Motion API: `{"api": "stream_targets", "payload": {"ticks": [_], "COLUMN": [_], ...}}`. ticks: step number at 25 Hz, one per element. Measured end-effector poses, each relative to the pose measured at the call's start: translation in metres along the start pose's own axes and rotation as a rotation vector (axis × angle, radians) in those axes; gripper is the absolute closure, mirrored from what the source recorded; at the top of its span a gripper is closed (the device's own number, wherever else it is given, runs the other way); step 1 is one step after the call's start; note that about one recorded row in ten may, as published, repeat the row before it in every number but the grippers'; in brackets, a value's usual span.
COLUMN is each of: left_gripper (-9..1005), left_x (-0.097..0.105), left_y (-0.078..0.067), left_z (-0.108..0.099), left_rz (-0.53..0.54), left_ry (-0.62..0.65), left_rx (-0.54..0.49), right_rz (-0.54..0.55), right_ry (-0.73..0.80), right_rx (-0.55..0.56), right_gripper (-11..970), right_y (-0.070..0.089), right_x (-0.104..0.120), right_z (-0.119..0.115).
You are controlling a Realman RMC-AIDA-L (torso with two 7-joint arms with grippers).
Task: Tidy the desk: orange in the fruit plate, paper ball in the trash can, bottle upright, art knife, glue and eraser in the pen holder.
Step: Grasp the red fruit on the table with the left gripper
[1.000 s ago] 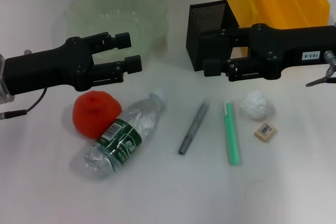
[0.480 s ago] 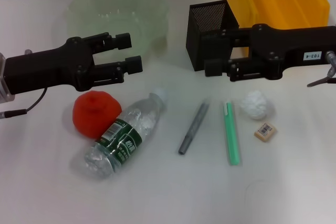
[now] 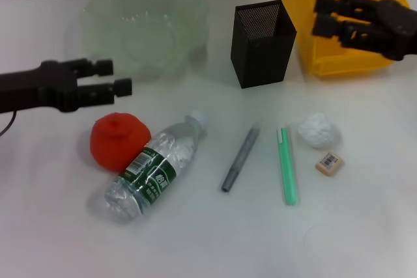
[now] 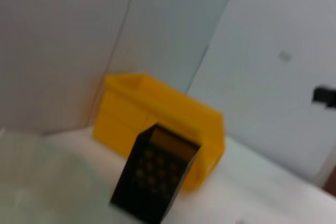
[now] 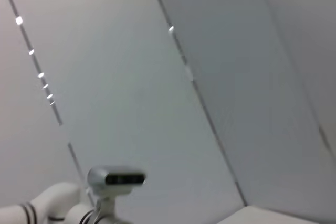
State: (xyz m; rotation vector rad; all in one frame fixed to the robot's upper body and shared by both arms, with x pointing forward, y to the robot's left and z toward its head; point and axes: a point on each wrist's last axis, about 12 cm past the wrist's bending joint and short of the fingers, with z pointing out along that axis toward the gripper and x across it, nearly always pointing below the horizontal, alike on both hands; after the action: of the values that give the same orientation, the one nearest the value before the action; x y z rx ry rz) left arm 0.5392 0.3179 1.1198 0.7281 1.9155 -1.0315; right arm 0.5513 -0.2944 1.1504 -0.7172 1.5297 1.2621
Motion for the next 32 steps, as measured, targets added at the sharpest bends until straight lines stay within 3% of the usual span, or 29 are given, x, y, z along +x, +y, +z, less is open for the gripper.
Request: {"api": "stream_targets", "payload": {"ticks": [10, 32], "left_gripper": [253, 280], "left_x": [0.031, 0.046], "left_y": [0.010, 0.014], "left_z": [0.014, 0.014], "left_rz": [-0.012, -0.029], "left_ry": [0.142, 0.207], "left_rx": [-0.101, -0.145], "right_rz": [-0.004, -0.015], "right_ry": [-0.023, -0.027], "right_rx": [0.006, -0.016], "right_gripper": [231, 231], "right_y": [0.002, 0.000], "right_x": [0.005, -0.001], "right_z": [-0.001, 0.009]}}
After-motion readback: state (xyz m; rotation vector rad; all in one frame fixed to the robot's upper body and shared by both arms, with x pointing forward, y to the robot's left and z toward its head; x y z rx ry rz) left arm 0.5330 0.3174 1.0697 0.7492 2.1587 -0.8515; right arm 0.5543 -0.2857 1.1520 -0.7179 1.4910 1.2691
